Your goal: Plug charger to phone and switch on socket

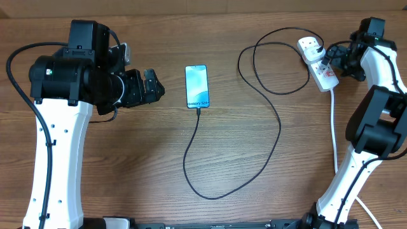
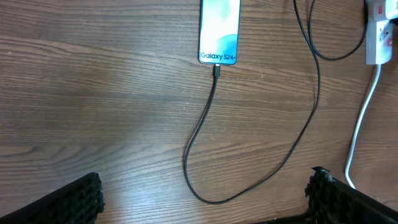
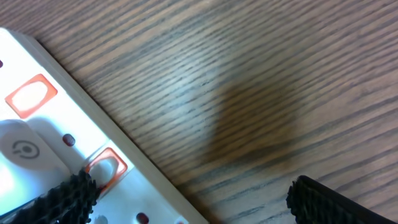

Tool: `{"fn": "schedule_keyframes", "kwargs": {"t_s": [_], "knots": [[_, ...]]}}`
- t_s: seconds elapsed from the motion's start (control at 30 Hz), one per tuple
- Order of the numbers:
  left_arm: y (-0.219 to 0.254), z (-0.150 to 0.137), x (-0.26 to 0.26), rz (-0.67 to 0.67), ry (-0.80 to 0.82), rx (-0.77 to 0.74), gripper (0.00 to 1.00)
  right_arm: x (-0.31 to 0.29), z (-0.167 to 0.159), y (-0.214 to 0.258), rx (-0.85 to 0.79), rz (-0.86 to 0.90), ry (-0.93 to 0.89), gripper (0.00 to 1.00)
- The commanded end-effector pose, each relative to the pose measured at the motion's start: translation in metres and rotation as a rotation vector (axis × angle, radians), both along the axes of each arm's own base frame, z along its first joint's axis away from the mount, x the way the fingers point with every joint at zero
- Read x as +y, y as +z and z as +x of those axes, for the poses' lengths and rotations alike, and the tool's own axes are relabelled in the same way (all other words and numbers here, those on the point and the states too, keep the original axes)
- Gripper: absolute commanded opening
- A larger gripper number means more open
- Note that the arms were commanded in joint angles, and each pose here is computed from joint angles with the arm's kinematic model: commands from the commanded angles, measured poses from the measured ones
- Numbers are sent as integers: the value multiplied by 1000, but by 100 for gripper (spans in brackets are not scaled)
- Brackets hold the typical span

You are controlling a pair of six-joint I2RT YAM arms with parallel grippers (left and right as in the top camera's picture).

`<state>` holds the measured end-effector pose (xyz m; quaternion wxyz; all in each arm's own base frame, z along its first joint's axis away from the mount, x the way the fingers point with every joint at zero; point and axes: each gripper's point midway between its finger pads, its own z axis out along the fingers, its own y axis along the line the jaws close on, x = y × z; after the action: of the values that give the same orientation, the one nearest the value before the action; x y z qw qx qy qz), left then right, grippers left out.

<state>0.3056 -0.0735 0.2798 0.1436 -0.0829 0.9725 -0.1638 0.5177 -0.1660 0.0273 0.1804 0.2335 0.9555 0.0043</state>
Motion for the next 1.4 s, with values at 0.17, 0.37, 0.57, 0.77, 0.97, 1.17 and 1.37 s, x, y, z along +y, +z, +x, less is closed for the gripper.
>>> {"fn": "schedule_keyframes", "kwargs": {"t_s": [0.17,0.37,0.57,0.77,0.97,1.17,1.37], "knots": [[-1,-3,2,14,4,11,100,5,-7,59,-38,71,-82,100],[-2,-7,3,17,5,29,100,0,-43,141,-99,75,-206,100],[-3,-8,3,19,6,32,100,38,-95,220,-142,140,-183,100],[-3,-9,3,20,6,38,99,85,-153,272,-150,166,-114,100],[-4,-12,3,21,5,51,100,138,-201,312,-206,157,12,100],[-5,-13,4,22,6,57,100,176,-245,349,-311,103,143,100],[-5,-13,4,21,6,56,99,196,-292,366,-360,109,227,100]]}}
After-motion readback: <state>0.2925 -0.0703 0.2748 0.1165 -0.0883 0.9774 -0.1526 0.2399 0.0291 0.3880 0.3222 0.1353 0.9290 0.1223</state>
